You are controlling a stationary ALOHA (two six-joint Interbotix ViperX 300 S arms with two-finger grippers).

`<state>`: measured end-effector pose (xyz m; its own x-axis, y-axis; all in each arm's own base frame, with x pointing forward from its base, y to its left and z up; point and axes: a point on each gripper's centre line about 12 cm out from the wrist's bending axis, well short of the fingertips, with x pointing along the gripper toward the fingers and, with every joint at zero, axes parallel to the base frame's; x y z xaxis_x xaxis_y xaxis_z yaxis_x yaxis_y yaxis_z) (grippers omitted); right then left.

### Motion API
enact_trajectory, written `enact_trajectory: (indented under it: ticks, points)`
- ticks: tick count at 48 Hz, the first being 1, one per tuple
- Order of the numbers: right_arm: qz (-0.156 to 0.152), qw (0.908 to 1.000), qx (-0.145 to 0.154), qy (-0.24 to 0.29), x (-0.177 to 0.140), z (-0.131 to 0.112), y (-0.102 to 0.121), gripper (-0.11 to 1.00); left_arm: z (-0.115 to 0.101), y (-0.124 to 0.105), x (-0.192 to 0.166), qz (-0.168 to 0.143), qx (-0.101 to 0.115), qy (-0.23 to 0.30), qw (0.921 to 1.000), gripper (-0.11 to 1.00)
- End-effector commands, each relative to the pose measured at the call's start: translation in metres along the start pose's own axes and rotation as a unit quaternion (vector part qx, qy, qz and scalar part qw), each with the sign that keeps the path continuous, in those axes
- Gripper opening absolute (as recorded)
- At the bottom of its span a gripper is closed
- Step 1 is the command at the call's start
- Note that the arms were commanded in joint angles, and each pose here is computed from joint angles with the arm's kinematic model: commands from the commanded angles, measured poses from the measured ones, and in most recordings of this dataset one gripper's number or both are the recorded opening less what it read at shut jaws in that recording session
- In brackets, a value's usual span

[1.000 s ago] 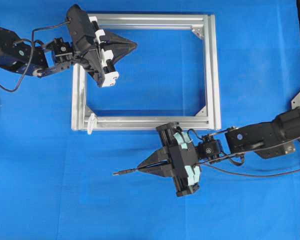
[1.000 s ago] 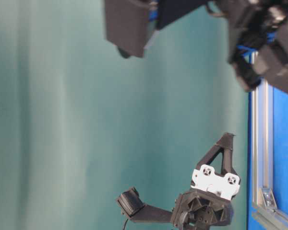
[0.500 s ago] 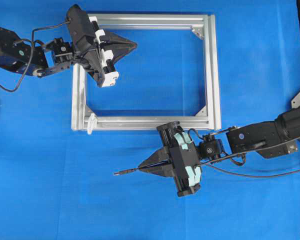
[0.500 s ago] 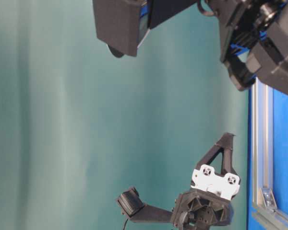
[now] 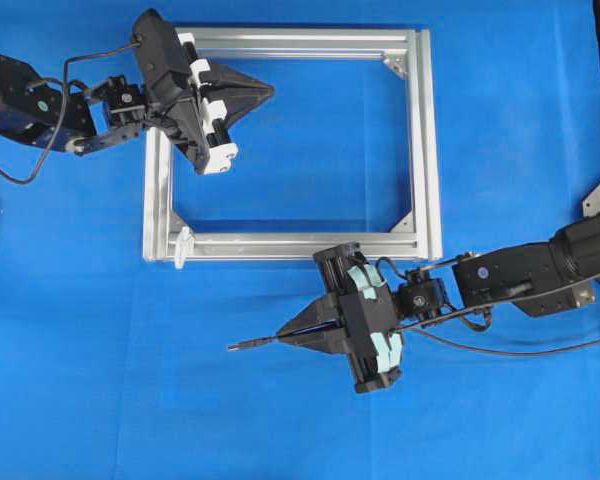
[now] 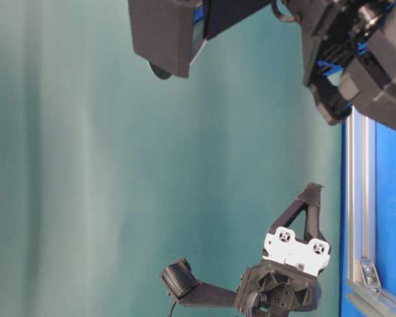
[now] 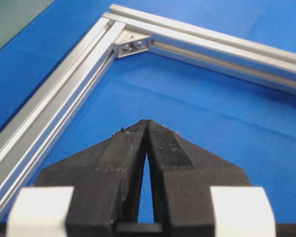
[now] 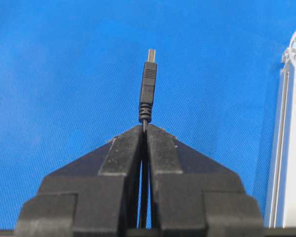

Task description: Insert the wire through the string loop located on the left side.

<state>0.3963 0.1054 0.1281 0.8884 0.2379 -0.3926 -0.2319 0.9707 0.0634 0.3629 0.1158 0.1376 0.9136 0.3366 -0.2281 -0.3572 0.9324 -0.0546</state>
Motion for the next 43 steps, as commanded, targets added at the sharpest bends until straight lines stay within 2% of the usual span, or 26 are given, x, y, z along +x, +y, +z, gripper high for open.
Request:
enact_trajectory:
  ticks: [1,28,43]
  points:
    - [0.001,0.9997,-0.001,-0.023,-0.004,0.016,0.0,0.0,0.015,-0.001,-0.002,-0.002,0.0,-0.022,0.9998,0.0]
    - [-0.002,0.9997,0.001,-0.024,-0.004,0.017,-0.002,0.0,0.013,0.0,-0.003,-0.002,-0.001,-0.02,0.9998,0.0]
    - [-0.041,0.9988,0.009,-0.024,-0.006,0.018,-0.036,0.0,0.012,0.0,-0.003,-0.001,-0.002,-0.018,0.9998,0.0]
